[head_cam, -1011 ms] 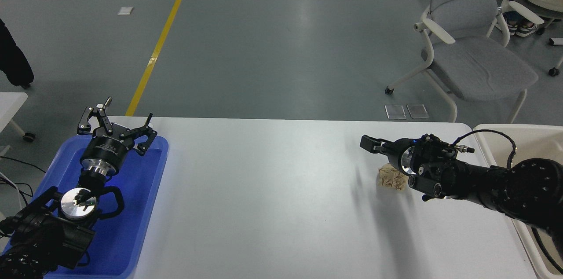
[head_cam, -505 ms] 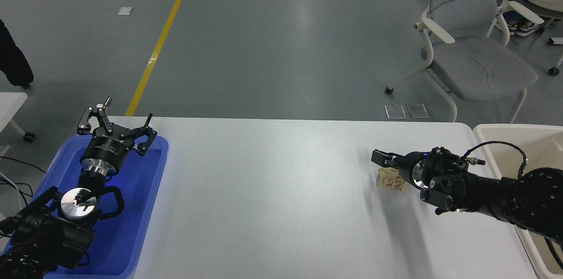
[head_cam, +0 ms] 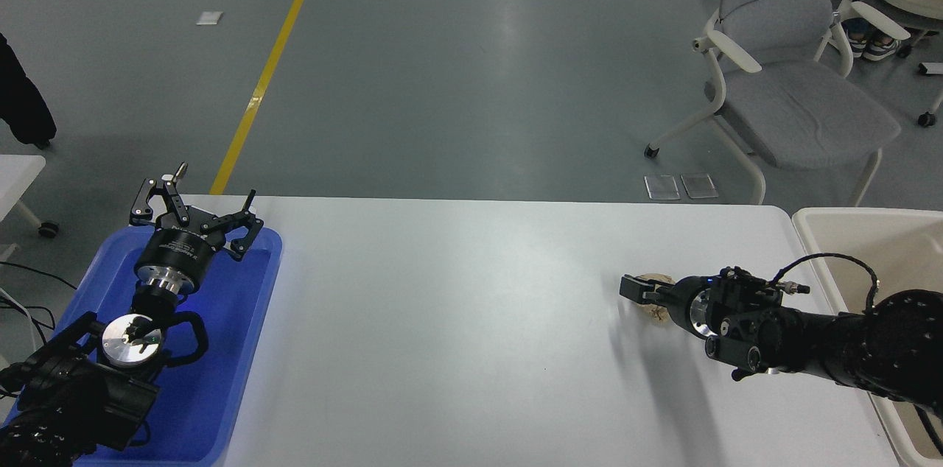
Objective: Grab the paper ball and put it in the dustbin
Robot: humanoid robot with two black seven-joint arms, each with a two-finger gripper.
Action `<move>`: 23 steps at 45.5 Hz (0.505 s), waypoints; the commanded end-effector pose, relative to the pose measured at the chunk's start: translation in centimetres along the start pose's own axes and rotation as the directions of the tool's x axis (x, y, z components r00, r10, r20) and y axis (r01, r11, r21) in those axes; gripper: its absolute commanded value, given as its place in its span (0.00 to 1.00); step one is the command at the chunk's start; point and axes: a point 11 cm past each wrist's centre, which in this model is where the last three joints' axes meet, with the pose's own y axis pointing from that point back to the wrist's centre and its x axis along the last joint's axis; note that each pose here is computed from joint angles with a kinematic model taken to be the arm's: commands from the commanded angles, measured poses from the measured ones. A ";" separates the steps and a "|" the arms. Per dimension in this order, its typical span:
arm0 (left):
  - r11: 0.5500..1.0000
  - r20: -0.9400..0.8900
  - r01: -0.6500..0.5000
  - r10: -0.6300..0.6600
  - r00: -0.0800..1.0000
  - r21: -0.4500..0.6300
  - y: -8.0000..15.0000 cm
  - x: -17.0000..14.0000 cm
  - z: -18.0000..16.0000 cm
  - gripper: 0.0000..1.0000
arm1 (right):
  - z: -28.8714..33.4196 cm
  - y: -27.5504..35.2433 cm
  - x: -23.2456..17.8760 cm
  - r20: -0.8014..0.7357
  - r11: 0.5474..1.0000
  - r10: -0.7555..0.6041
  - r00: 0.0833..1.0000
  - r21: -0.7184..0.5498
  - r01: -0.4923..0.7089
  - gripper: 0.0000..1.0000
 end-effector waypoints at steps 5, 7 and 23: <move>1.000 -0.001 0.000 0.000 1.000 -0.001 0.0 0.0 0.0 1.00 | 0.5 0.2 0.0 -0.090 0.999 0.031 0.995 0.012 -0.030 0.20; 1.000 -0.001 0.000 0.000 1.000 -0.001 0.0 0.0 0.0 1.00 | 0.5 0.2 0.2 -0.121 0.999 0.051 0.991 0.018 -0.049 0.08; 1.000 0.000 0.000 0.000 1.000 0.000 0.0 0.0 0.0 1.00 | 2.4 1.6 4.8 -0.141 0.994 0.105 0.984 0.004 -0.105 0.00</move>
